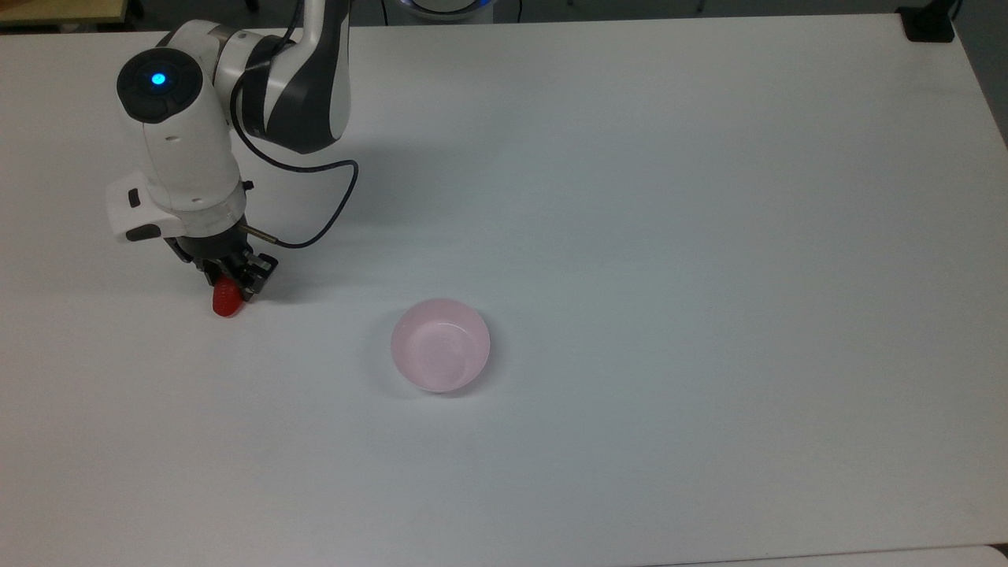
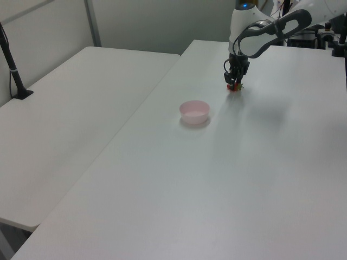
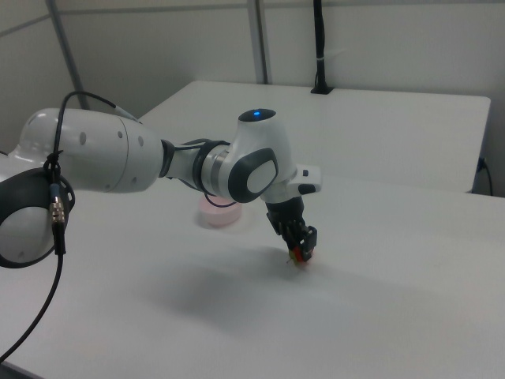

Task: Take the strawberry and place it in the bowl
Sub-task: 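Close the gripper around the red strawberry, then lift the strawberry and carry it over the pink bowl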

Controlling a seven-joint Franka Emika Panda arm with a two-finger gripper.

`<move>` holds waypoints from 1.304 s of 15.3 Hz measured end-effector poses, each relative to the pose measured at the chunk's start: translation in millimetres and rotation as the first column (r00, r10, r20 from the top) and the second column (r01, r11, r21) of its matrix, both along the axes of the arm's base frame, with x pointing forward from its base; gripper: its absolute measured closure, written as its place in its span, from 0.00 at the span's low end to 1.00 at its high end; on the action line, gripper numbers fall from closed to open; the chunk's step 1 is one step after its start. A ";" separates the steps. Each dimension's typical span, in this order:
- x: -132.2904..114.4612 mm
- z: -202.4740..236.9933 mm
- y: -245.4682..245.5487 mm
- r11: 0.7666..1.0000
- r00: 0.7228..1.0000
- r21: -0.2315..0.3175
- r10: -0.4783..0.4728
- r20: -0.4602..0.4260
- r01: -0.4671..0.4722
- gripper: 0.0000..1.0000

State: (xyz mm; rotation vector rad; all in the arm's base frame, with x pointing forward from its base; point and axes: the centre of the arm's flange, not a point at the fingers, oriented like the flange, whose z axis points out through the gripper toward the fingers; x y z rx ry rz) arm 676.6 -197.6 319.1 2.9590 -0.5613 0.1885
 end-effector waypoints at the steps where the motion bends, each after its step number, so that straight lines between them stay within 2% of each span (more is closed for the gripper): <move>1: 2.6 5.6 1.3 1.000 1.000 -0.002 0.003 0.012 -0.003 0.56; 4: 15.1 47.9 24.9 0.999 0.996 -0.005 0.038 0.075 -0.038 0.56; 8: 24.1 89.6 97.5 0.995 0.993 0.018 0.094 0.077 -0.096 0.56; 14: 33.7 67.1 179.4 0.989 0.987 0.035 0.145 0.063 -0.147 0.56; 20: 39.5 53.5 212.8 0.986 0.983 0.041 0.158 0.091 -0.162 0.55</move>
